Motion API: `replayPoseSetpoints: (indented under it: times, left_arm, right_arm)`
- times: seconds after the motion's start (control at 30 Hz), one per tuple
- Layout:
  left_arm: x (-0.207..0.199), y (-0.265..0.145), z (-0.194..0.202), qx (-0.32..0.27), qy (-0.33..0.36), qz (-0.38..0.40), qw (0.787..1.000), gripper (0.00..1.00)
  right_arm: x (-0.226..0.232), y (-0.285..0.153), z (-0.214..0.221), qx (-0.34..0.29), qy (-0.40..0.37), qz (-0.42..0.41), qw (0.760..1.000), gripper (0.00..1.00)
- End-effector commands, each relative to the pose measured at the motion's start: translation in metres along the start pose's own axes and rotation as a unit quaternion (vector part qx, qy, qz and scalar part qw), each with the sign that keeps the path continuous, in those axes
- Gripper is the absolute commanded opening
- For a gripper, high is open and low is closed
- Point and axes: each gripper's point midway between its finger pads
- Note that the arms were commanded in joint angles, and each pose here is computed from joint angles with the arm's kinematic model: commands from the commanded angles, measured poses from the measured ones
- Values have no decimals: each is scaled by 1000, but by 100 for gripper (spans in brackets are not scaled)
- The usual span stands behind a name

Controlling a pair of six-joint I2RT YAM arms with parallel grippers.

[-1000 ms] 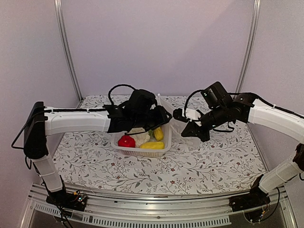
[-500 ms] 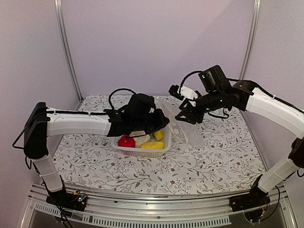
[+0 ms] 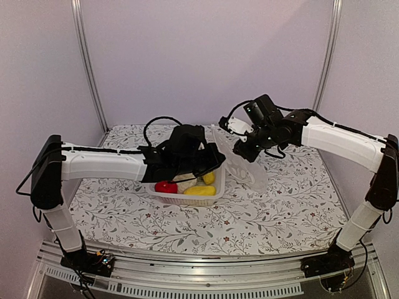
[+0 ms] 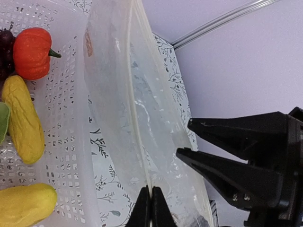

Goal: Place the food in the zip-top bag and seal the zipper
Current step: Adjust the zipper food storage bag.

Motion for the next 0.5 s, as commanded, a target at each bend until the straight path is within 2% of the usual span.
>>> replayPoseSetpoints:
  times: [0.0,0.1,0.17,0.23,0.3,0.33,0.47]
  left_arm:
    - [-6,-7,-2,-11,-3,1,1000,0]
    - [0,-3,2,-9,-6,-8,1000,0]
    - [0,-1,2,-10,-7,-9,1000,0]
    - [0,0,0,-14,-7,-9,1000,0]
    - [0,-1,-3,-24,-8,-11,1000,0]
    - [-1,-1,-6,-30,-9,-10,999,0]
    - [-1,0,-12,-46,-9,-14,999,0]
  right_arm:
    - [-24,-4,-15,-20,10,72,997,23]
    - [-32,-12,-22,-31,9,90,995,19]
    - [-31,-17,-25,-36,8,88,995,7]
    - [-26,-18,-23,-32,6,74,997,0]
    - [-15,-17,-20,-26,12,41,999,0]
    - [-10,-17,-18,-22,15,26,999,2]
    - [-3,-14,-17,-14,35,6,999,33]
Point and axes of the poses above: each gripper's point midway between its finger pads, its own y axis out along the fingers, its own x axis along the line the jaws close on, z = x × y, and after that the axes turned 13 degrees about y, right-handed
